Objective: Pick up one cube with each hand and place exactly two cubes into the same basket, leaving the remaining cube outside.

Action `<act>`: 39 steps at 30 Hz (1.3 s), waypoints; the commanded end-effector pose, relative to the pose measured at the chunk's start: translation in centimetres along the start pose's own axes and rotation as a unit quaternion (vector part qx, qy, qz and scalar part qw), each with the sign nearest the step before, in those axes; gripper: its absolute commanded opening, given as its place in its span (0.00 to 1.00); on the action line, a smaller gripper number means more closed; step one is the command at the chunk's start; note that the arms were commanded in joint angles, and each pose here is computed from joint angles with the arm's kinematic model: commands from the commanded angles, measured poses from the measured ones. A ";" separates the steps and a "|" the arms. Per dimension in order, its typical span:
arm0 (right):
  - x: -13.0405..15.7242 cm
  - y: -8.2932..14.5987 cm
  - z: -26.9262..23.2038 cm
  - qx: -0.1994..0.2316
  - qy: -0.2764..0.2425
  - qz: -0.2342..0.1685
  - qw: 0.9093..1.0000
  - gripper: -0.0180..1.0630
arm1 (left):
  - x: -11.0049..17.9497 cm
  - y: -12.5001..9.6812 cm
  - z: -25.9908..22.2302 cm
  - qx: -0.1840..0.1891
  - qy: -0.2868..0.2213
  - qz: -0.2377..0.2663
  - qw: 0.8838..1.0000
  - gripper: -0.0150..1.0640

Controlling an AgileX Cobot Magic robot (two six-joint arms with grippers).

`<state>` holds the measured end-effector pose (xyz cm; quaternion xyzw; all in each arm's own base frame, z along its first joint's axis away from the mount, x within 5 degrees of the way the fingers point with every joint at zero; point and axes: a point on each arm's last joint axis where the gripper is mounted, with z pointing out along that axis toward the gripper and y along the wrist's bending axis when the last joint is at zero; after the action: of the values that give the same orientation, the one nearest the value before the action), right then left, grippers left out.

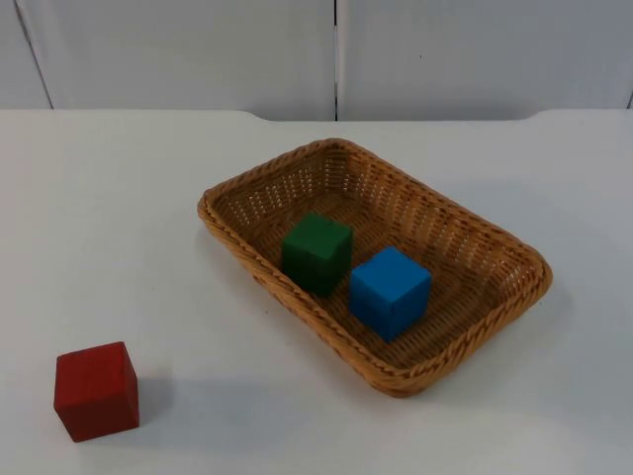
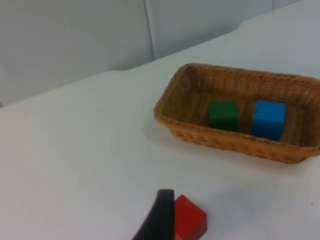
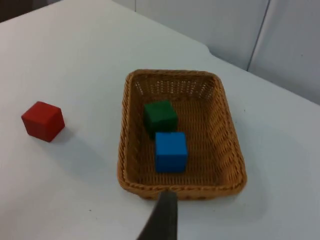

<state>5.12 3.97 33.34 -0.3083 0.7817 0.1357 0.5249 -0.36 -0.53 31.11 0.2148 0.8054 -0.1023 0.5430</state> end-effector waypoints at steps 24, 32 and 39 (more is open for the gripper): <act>5.4 -0.1 -7.4 0.101 -0.034 0.039 0.994 0.72 | 3.2 -0.3 0.9 0.008 0.037 -0.027 0.999 0.79; 7.1 0.0 -6.0 0.094 0.029 0.063 0.993 0.72 | 3.4 -0.2 1.0 0.004 0.044 -0.025 0.999 0.79; 7.9 0.0 -4.5 0.092 0.030 0.083 0.992 0.72 | 3.5 -0.2 1.1 0.001 0.045 -0.027 0.999 0.79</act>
<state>-0.40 -1.18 28.14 -0.2014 0.8327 0.0914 0.5076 -0.66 -0.35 27.67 0.1986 0.8331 -0.1070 0.5051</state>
